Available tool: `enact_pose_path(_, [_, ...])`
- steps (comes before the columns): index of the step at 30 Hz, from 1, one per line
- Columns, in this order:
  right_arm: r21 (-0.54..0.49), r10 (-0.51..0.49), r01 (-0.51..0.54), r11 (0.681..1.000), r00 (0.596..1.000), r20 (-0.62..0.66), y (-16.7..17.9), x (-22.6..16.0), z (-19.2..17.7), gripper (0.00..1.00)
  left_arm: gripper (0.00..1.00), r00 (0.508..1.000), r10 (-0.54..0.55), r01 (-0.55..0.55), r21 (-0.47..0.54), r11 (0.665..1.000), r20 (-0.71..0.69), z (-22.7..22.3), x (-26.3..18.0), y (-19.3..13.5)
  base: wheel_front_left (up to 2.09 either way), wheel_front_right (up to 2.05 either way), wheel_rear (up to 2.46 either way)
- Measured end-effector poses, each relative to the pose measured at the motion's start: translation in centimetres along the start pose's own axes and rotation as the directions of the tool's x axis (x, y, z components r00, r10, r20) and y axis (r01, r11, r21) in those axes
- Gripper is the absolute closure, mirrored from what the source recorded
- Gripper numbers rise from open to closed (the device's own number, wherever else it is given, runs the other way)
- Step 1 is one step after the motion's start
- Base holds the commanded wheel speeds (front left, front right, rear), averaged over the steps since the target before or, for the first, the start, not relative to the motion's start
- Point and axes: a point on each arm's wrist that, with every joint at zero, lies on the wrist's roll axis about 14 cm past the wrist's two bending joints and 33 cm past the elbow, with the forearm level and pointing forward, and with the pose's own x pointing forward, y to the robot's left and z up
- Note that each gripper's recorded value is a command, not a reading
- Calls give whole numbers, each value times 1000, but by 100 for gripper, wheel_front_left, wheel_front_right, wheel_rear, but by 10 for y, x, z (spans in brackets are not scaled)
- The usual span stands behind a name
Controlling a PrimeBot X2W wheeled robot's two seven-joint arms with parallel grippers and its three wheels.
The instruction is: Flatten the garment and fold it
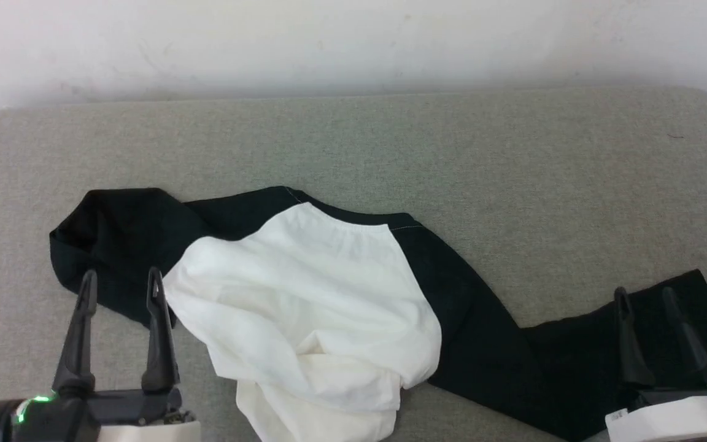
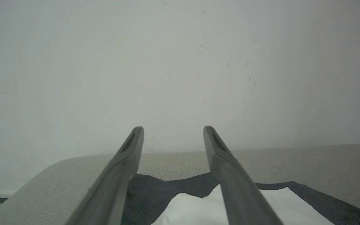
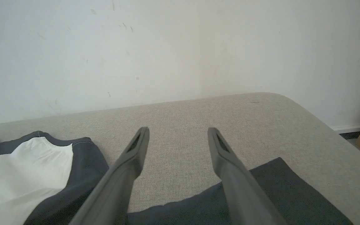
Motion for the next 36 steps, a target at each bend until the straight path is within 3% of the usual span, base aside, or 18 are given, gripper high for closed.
enact_pose_path(6, [-50, 81, -85, 995, 993, -90, 25, 3, -8, 0, 0, 1000, 27, -27, -7, 1000, 1, 2, -7, -1, 0, 0, 0])
enact_pose_path(11, [-114, 169, -210, 971, 941, -294, 50, 1, -32, 0, 0, 1000, 18, -18, -4, 1000, -3, 1, -9, -3, 0, 0, 0])
enact_pose_path(19, [-182, 172, -327, 927, 804, -569, 45, -9, -76, 0, 0, 998, 19, -20, -26, 999, -54, -14, -12, -5, 0, 0, 0])
enact_pose_path(25, [-123, 202, -427, 896, 637, -744, 61, -34, -123, 0, 0, 996, 62, -63, -7, 998, -69, -18, -15, 8, 0, 0, 0])
enact_pose_path(28, [-112, 210, -447, 888, 609, -765, 64, -33, -132, 0, 0, 994, 70, -71, -7, 997, -81, -21, -17, 11, 0, 0, 0])
enact_pose_path(29, [-110, 206, -436, 893, 615, -761, 63, -29, -132, 48, 0, 994, 71, -72, -8, 997, -85, -22, -18, 11, 0, 0, 0])
enact_pose_path(30, [-109, 205, -430, 896, 620, -757, 63, -27, -133, 68, 0, 994, 73, -74, -9, 997, -87, -22, -19, 11, 0, 0, 0])
enact_pose_path(31, [-113, 203, -425, 898, 629, -751, 63, -25, -132, 100, 0, 993, 76, -78, -11, 997, -88, -22, -19, 12, 0, 0, 0])
enact_pose_path(36, [-139, 185, -391, 910, 682, -707, 58, -11, -118, 100, 0, 993, 86, -87, -13, 996, -82, -21, -18, 14, 0, 0, 0])
